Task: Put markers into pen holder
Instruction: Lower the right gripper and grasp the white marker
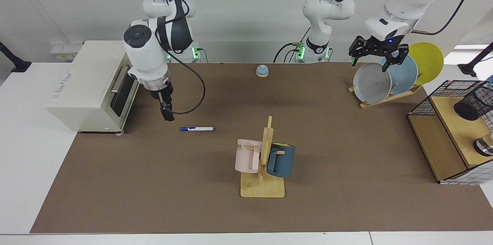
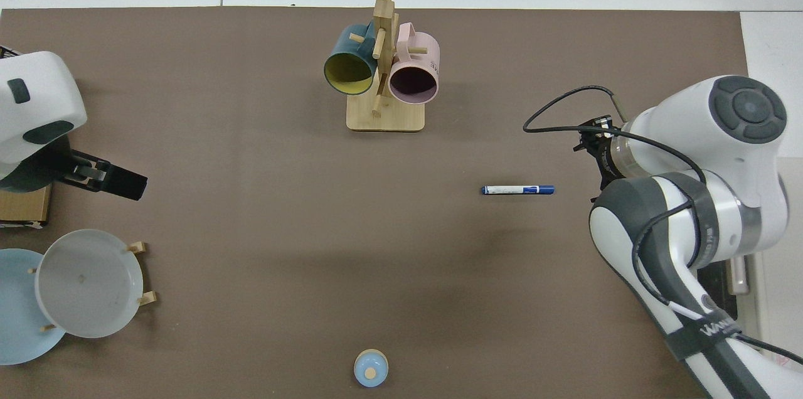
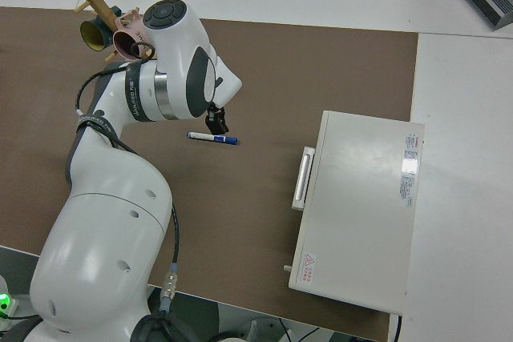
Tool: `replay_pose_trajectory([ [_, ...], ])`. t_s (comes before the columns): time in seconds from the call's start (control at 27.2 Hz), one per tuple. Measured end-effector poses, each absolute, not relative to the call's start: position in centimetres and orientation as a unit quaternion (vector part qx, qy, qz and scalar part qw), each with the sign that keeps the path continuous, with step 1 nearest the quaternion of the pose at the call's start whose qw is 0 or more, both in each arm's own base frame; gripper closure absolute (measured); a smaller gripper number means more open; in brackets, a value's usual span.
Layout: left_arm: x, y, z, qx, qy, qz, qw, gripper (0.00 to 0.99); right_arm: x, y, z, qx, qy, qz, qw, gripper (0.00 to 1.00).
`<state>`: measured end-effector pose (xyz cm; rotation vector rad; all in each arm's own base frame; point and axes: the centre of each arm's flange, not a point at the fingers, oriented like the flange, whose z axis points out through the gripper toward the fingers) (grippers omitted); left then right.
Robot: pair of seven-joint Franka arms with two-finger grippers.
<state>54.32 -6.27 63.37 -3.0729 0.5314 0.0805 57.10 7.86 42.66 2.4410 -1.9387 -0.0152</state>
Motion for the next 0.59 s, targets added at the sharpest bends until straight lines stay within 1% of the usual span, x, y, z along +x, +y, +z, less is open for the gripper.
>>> replay_pose_trajectory([
  [0.11,54.3,-6.3,63.4,-0.985,0.171,0.026,0.011,0.0,56.5,7.9,40.3,0.77,-0.638,-0.008,0.012,0.04],
  [0.26,54.3,-6.3,63.4,-0.985,0.171,0.026,0.011,0.0,55.5,8.2,37.7,0.76,-0.649,-0.011,0.004,0.03],
  [0.44,54.3,-6.3,63.4,-0.985,0.171,0.027,0.011,0.0,54.5,8.4,34.7,0.759,-0.65,-0.006,-0.009,0.03],
  [0.59,54.3,-6.3,63.4,-0.985,0.171,0.027,0.011,0.0,54.2,9.4,32.4,0.764,-0.645,-0.009,-0.013,0.02],
])
